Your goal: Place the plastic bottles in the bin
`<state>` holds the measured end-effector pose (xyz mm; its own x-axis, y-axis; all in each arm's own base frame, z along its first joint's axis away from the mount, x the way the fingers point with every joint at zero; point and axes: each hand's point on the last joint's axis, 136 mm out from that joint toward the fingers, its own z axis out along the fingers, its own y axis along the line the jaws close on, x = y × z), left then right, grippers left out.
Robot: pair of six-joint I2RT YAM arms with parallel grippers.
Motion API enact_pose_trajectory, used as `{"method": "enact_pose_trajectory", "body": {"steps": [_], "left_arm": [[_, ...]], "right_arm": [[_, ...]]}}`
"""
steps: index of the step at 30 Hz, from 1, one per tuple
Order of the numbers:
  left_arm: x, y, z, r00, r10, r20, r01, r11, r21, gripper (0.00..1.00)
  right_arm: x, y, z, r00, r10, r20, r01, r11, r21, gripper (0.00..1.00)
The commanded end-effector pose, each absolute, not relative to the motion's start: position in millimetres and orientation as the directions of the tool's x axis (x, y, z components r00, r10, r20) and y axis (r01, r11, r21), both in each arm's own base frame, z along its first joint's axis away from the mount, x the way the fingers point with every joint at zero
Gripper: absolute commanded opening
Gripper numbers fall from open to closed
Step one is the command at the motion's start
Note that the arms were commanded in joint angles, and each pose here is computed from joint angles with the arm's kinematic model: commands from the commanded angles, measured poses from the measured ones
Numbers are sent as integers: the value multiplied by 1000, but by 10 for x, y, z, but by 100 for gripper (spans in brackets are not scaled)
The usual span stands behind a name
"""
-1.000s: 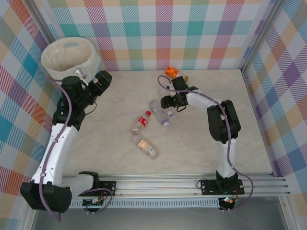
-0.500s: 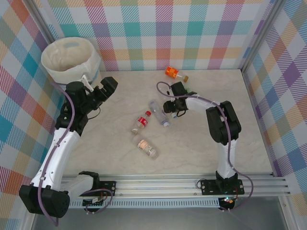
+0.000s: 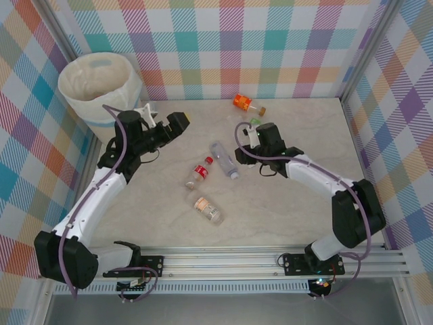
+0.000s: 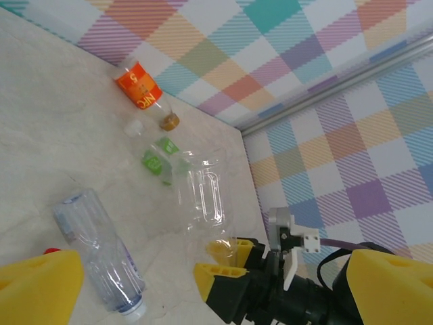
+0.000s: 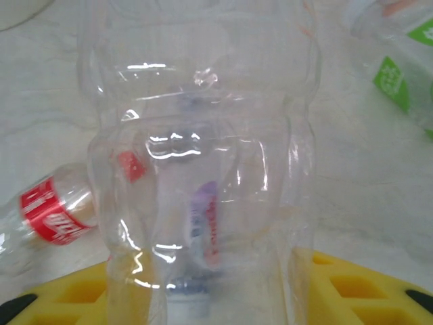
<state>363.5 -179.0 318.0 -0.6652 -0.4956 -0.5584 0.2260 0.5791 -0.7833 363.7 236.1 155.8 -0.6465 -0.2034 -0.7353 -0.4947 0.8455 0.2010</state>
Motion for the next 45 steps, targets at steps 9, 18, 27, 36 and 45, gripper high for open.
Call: {"method": "enact_pose_trajectory", "body": {"steps": [9,18,27,36,45], "left_arm": [[3529,-2659,3300,-707,-304,-638,473,467,-747,100],[3630,-2791,3165,-675,-299,-674,457,548,-701,100],[3716,-2754,3030,-670,-307,-676,417,597,-685,87],[3661,-2776,3137,-663,-307,-682,448,568,-691,61],[3732,-2519,3121,-611,-343,-713,376,667,-643,60]], "right_arm": [[3046,2854,2228,-498,-148,-854,-752,564,340,43],[2838,3099,2410,-515,-112,-850,-797,427,426,42],[2717,3253,2488,-520,-126,-845,-822,343,454,43],[2721,3233,2539,-497,-114,-860,-829,355,432,64],[2788,2943,2650,-398,-79,-914,-807,503,308,97]]}}
